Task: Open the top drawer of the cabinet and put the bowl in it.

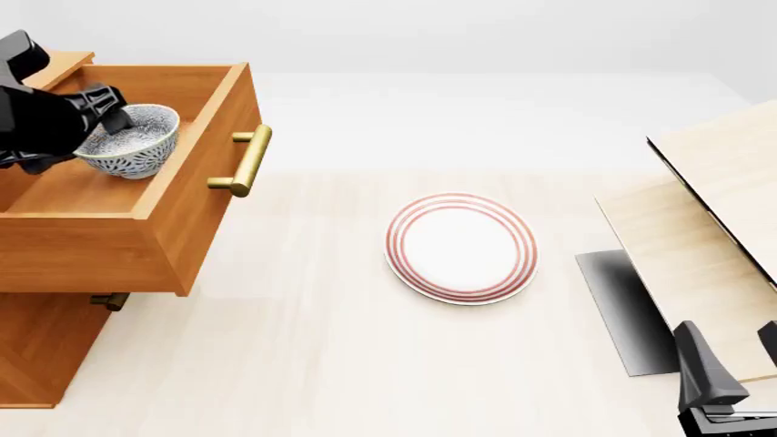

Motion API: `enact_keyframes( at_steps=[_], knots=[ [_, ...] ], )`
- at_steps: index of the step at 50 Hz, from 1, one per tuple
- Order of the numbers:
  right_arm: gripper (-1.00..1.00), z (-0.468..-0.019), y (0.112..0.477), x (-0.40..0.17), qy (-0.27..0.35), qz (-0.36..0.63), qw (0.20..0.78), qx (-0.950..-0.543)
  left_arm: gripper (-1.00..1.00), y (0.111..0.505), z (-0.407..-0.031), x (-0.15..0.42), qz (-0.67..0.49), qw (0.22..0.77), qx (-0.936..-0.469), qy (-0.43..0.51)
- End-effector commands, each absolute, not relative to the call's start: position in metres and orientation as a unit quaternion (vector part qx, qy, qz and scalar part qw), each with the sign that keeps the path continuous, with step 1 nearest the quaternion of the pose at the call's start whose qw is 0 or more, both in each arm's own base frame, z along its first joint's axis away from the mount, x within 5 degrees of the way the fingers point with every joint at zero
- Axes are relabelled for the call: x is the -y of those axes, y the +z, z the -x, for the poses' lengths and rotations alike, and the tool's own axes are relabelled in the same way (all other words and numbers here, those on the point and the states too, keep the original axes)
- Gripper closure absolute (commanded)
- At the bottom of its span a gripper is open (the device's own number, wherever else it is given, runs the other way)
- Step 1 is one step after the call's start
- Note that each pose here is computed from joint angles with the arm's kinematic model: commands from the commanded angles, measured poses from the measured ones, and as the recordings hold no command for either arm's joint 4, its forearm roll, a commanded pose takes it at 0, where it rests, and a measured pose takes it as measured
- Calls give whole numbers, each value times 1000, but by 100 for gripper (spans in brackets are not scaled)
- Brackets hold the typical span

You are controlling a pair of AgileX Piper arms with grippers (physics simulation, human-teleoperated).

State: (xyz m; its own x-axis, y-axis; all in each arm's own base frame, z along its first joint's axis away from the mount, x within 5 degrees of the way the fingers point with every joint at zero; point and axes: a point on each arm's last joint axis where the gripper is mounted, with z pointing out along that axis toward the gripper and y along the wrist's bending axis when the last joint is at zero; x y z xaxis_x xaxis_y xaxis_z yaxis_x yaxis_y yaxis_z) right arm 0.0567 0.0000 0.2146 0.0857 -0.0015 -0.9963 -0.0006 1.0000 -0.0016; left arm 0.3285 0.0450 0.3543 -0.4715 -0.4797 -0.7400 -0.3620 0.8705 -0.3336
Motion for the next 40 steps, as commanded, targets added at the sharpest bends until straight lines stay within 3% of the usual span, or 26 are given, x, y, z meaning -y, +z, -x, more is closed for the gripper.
enact_keyframes(
  at_steps=[1,40],
  knots=[
    [-100,-57,214,0,0,1,737,-676,-100,364,-323,-46,240,454,-856,-60],
    [-100,-57,214,0,0,1,737,-676,-100,391,-284,-42,223,458,-859,-49]
  ],
)
